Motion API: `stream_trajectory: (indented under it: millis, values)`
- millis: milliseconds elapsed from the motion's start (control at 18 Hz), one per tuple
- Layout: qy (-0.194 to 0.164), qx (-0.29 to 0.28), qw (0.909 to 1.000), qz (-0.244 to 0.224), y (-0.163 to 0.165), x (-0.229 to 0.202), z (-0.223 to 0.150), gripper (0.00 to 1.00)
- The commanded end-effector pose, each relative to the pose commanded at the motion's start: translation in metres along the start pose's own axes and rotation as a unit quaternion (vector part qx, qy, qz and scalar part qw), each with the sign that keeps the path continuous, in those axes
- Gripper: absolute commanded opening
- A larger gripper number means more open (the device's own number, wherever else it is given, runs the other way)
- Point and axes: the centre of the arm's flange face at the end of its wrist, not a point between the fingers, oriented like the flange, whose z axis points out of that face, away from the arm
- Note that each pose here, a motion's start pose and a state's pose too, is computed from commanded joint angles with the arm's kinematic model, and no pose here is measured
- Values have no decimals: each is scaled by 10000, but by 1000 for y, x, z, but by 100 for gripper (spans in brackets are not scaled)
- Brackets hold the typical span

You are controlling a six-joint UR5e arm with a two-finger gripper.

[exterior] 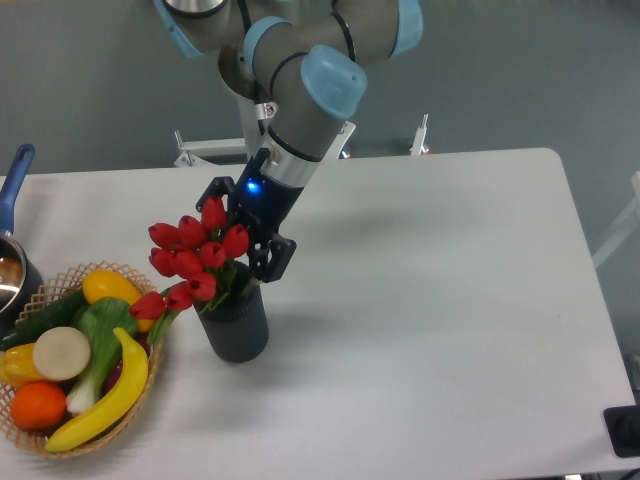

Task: Pick up the flowers from the vase
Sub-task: 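Lower the gripper around the tulip stems just above the vase rim, then close the gripper on the tulip stems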

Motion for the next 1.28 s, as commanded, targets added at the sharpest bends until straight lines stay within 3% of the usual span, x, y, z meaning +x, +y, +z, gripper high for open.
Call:
stream_trajectory:
  millis: [278, 333, 389, 889, 1278]
  values:
    - [80, 151, 9999, -6, -1, -4, 4, 99]
    - [88, 171, 9998, -25, -1, -5, 4, 92]
    - [100, 174, 9998, -36, 0, -5, 5, 79]
    - [111, 466, 9988, -120, 1, -11, -4, 42]
    - [24, 658, 9973, -325, -2, -22, -19, 39]
